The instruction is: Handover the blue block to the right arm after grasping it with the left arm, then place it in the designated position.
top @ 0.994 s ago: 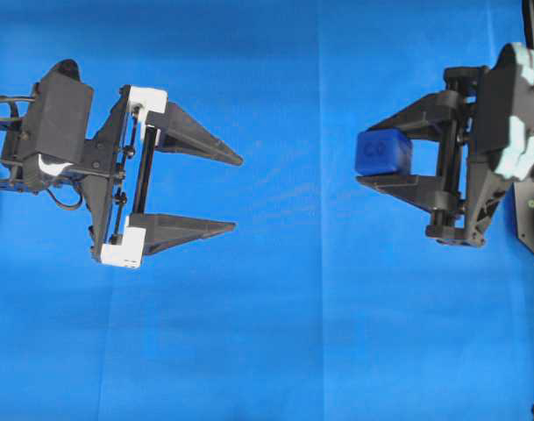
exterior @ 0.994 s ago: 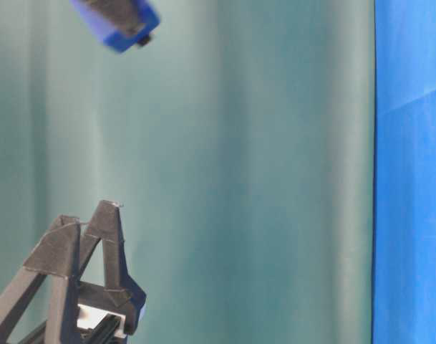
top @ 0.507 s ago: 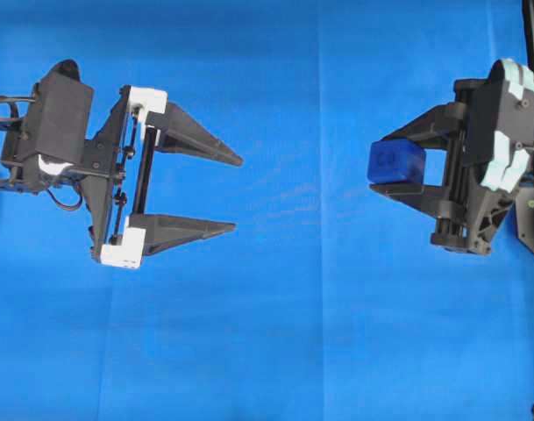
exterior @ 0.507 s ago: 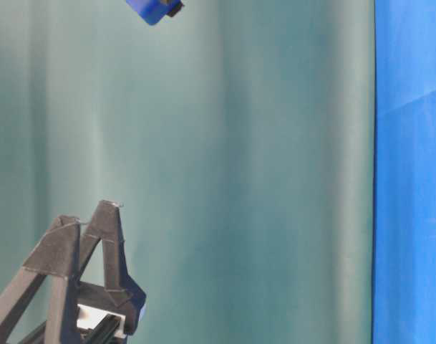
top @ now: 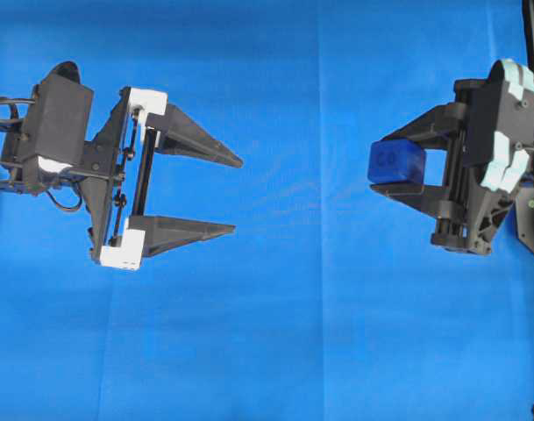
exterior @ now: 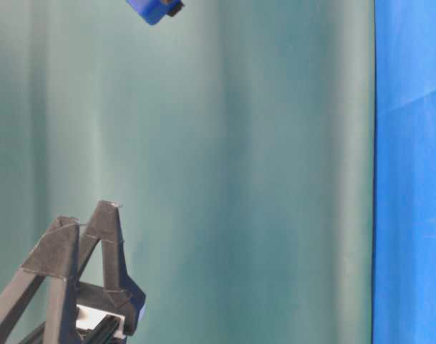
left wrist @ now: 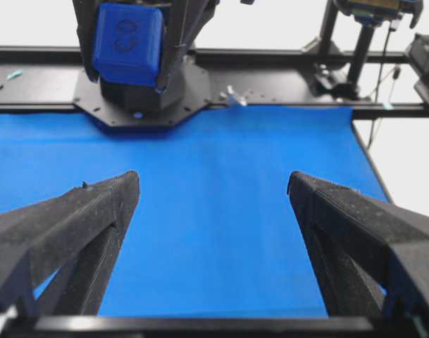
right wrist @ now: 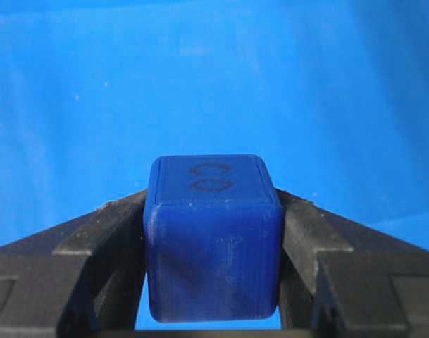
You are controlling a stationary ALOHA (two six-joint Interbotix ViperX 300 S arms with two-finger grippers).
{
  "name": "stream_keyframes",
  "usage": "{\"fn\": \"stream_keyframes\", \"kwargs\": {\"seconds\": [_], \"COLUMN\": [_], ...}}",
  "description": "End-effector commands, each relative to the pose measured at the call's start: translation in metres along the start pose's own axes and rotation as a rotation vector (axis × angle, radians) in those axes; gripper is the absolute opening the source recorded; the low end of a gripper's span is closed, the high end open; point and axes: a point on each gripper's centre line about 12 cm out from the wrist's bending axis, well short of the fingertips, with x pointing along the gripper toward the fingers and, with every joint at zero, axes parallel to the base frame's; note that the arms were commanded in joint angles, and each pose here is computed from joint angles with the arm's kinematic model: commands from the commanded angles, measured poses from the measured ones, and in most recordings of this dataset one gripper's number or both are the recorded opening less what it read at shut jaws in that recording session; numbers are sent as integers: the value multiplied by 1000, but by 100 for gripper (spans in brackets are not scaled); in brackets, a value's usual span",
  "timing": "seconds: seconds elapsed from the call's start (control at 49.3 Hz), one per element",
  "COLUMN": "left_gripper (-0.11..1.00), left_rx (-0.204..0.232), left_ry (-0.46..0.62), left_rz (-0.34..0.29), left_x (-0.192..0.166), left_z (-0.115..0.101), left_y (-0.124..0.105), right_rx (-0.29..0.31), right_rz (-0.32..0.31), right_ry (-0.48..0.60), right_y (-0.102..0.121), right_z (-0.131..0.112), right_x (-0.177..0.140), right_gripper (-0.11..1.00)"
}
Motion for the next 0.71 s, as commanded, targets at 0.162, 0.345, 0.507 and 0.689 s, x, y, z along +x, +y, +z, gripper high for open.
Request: {"fn": "stream_keyframes", "kwargs": {"seconds": [0.162, 0.345, 0.507, 0.689], "left_gripper": [92, 92, 92, 92], "left_rx": [2, 2, 2, 2], "left_ry": [-44, -44, -43, -41], "left_rz": [-4, -4, -4, -4], "left_x": [-2, -2, -3, -3], "left_z": [14, 14, 14, 13], "left_y": [-1, -1, -1, -1], "right_rx": [-4, -25, -60, -42], "right_rz": [4, -2, -32, -92], "right_ry": [-3, 19, 65, 145], "right_y": [3, 5, 6, -12], "right_z": [3, -3, -15, -37], "right_x": [1, 12, 38, 83], "right_gripper": [41, 41, 41, 41]}}
